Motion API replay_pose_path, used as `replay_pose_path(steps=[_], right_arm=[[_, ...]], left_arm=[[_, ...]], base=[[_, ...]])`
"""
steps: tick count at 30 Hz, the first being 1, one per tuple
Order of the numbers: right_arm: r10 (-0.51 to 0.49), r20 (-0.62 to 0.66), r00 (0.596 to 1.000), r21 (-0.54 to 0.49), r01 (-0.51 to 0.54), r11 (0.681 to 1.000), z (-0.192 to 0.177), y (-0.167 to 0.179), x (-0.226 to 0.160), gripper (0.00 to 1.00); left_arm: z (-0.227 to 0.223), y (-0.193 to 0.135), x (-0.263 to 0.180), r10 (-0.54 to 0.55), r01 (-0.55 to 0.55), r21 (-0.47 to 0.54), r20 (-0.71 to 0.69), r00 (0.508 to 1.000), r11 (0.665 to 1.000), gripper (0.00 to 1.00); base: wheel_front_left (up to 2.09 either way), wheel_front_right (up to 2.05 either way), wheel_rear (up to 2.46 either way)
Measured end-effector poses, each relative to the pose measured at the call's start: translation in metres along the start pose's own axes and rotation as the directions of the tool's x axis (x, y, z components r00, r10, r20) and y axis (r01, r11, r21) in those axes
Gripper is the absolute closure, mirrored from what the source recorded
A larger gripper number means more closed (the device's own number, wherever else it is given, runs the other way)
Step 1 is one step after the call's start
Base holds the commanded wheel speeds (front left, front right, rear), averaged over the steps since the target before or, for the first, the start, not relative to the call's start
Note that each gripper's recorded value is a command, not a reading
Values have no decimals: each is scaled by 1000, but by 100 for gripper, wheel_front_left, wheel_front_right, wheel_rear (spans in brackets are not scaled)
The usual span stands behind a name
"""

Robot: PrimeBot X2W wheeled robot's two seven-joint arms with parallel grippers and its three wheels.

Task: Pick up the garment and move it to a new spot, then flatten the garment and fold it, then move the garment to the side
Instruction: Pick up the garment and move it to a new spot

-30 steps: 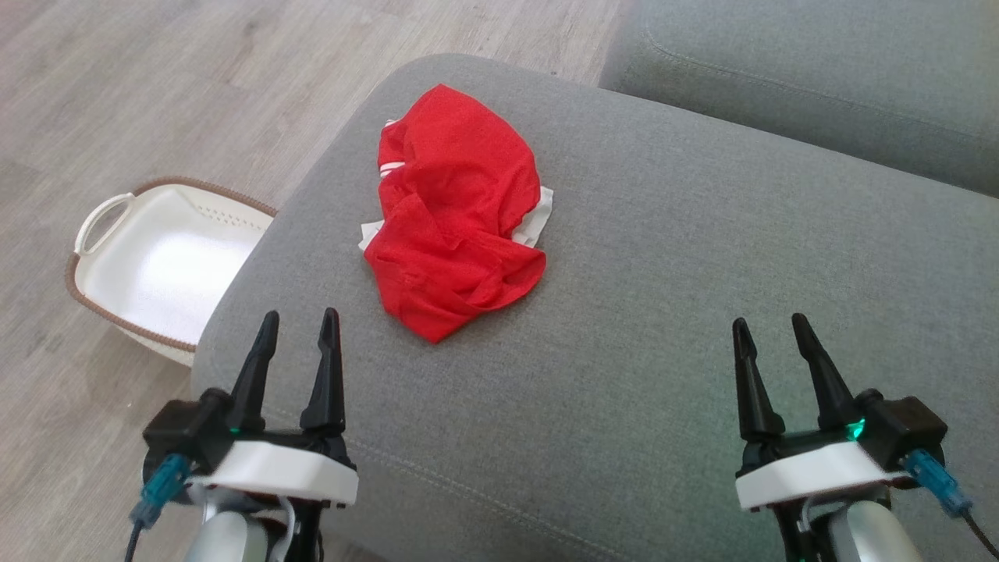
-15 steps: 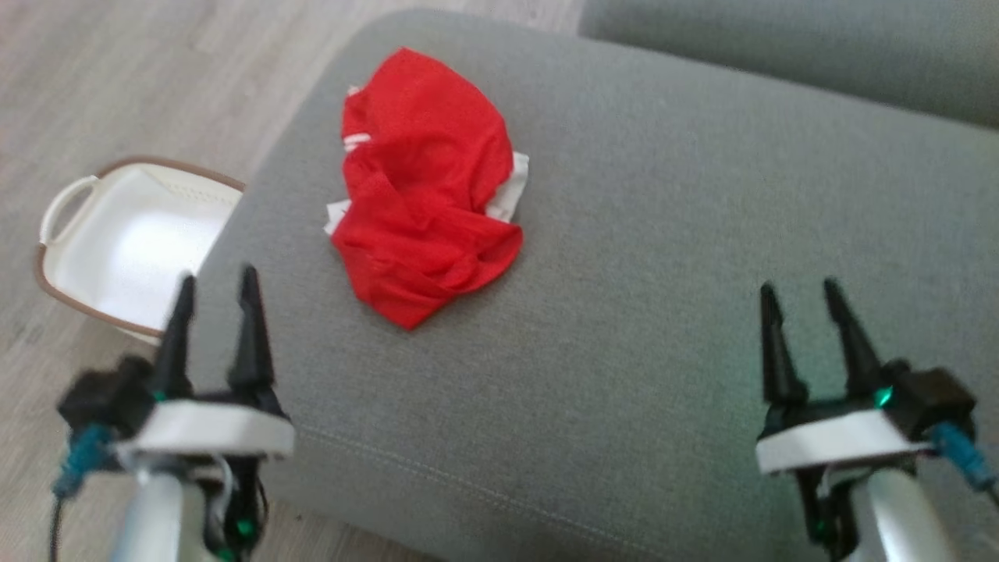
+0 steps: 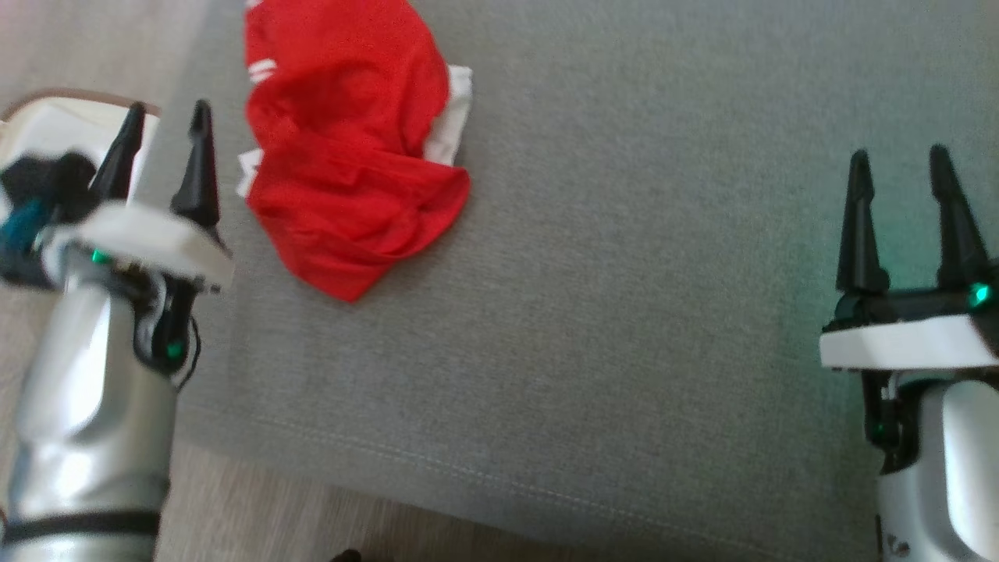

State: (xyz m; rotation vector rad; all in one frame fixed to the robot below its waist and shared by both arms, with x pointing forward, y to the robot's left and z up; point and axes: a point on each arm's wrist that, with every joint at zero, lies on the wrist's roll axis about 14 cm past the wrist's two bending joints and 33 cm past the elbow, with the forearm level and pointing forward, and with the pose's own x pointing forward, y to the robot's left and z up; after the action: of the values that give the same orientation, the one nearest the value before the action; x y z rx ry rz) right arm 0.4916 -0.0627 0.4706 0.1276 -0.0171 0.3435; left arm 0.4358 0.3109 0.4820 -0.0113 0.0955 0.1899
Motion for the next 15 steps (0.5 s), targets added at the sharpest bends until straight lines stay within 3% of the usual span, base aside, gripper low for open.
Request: replay_pose_path(steps=[6,11,15], right_arm=[[-38,-46,998,-19,37,999,-19,-18,3,0],[-68,-57,996,-27,66,997,-26,-32,4,0],[-93,-77,993,-33,90,995,-35,-42,-1,0]], left_arm=[[-51,-31,38,-127,129,-9,-273,954,992,0],[-92,-29,46,-140,145,-27,-469,872,989,0],[-113,-30,49,-147,163,-19,-546,825,986,0]], base=[[0,0,0],[0,0,0],[0,0,0]])
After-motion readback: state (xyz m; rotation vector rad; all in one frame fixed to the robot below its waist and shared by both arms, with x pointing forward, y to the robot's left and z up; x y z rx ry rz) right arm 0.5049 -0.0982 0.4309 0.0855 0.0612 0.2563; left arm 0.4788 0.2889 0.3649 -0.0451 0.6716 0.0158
